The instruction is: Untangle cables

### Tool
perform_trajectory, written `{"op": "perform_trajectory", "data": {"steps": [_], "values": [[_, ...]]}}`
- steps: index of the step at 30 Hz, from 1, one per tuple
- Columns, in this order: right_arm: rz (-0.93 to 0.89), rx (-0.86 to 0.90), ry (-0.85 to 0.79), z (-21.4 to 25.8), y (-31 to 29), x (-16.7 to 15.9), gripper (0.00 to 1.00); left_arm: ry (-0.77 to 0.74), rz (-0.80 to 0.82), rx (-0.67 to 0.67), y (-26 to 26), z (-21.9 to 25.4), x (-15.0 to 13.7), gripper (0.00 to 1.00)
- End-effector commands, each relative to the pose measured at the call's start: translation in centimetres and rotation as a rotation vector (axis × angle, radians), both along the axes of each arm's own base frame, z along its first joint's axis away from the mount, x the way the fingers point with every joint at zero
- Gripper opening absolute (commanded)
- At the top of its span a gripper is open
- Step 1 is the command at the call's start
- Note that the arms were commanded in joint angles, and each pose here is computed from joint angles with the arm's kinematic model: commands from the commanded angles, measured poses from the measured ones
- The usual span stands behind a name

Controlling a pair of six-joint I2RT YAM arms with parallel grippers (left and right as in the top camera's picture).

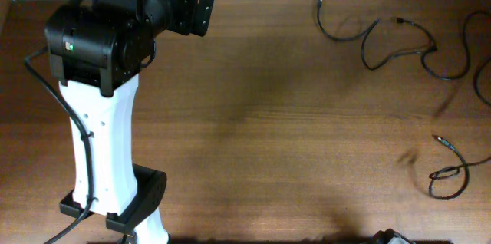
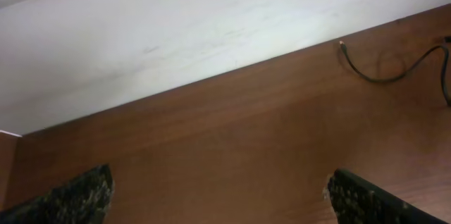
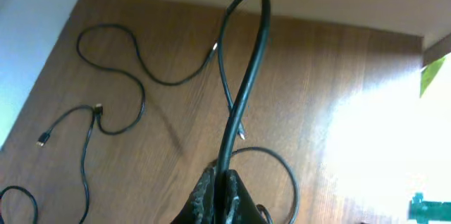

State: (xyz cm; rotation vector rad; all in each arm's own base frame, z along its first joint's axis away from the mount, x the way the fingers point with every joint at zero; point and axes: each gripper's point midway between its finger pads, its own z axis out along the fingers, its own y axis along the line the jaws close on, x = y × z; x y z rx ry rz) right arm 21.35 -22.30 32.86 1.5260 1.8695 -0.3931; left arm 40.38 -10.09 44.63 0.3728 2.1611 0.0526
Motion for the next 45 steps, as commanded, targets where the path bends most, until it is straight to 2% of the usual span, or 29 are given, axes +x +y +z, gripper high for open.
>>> {"op": "perform_trajectory", "data": {"steps": [1, 4, 7, 10, 12, 14, 16, 18, 22, 26, 27, 28, 29, 30, 32, 35, 39, 40, 44, 45], "values": [[0.019, 0.188, 0.058, -6.2, -0.1, 3.0, 0.04, -0.006, 0.012, -0.002, 0.3, 0.2, -0.1, 0.99], [0.085, 0.255, 0.135, -12.2, 0.7, 5.5, 0.04, -0.007, 0.012, -0.002, 0.3, 0.2, -0.1, 0.99], [0.18, 0.276, 0.202, -16.7, 3.9, 6.8, 0.04, -0.013, 0.012, -0.005, 0.3, 0.3, 0.0, 0.99], [0.249, 0.313, 0.284, -23.1, 7.1, 6.0, 0.04, -0.01, 0.006, -0.009, 0.1, 0.3, 0.0, 0.99], [0.183, 0.313, 0.342, -25.8, 7.0, 3.6, 0.04, -0.007, 0.006, -0.008, 0.1, 0.2, -0.1, 0.99], [0.06, 0.247, 0.384, -26.5, 5.2, 1.4, 0.04, -0.001, 0.006, -0.006, 0.2, 0.1, -0.1, 0.99], [-0.075, 0.246, 0.317, -26.5, 2.9, 0.5, 0.04, 0.004, 0.006, -0.004, 0.2, 0.0, -0.2, 0.99], [-0.133, 0.228, 0.257, -26.1, 0.9, 0.4, 0.04, 0.011, 0.006, -0.002, 0.2, -0.1, -0.3, 0.99], [-0.179, 0.186, 0.096, -25.0, -2.2, 2.0, 0.04, 0.016, 0.006, 0.0, 0.2, -0.2, -0.4, 0.99], [-0.171, 0.183, 0.078, -24.8, -2.3, 2.4, 0.04, 0.019, 0.006, 0.0, 0.3, -0.3, -0.4, 0.99], [-0.169, 0.185, 0.083, -24.9, -2.3, 2.4, 0.3, 0.019, 0.006, 0.001, 0.3, -0.3, -0.4, 0.99], [-0.167, 0.188, 0.081, -24.9, -2.2, 2.4, 0.77, 0.019, 0.006, 0.0, 0.3, -0.3, -0.4, 0.99], [-0.103, 0.211, 0.074, -25.0, -1.7, 3.2, 0.97, 0.019, 0.006, 0.001, 0.3, -0.3, -0.4, 0.99], [0.021, 0.224, 0.054, -24.8, -1.1, 4.8, 0.97, 0.019, 0.006, 0.001, 0.3, -0.3, -0.4, 0.99], [0.157, 0.214, -0.002, -22.7, -0.7, 7.2, 0.97, 0.018, 0.006, 0.0, 0.3, -0.3, -0.4, 0.99], [0.227, 0.095, -0.092, -16.5, -1.6, 8.9, 0.98, 0.018, 0.006, 0.0, 0.3, -0.3, -0.4, 0.99], [0.263, 0.054, -0.128, -14.1, -1.7, 9.5, 0.98, 0.018, 0.006, 0.0, 0.3, -0.3, -0.4, 0.99], [0.251, 0.049, -0.117, -14.2, -1.9, 9.3, 0.98, 0.018, 0.006, 0.0, 0.3, -0.3, -0.4, 0.99], [0.202, 0.161, 0.066, -20.1, -1.5, 7.1, 0.98, 0.02, 0.006, 0.001, 0.3, -0.3, -0.4, 0.99], [0.201, 0.19, 0.098, -21.2, -1.2, 6.8, 0.82, 0.026, 0.006, 0.003, 0.3, -0.4, -0.5, 0.99]]}}
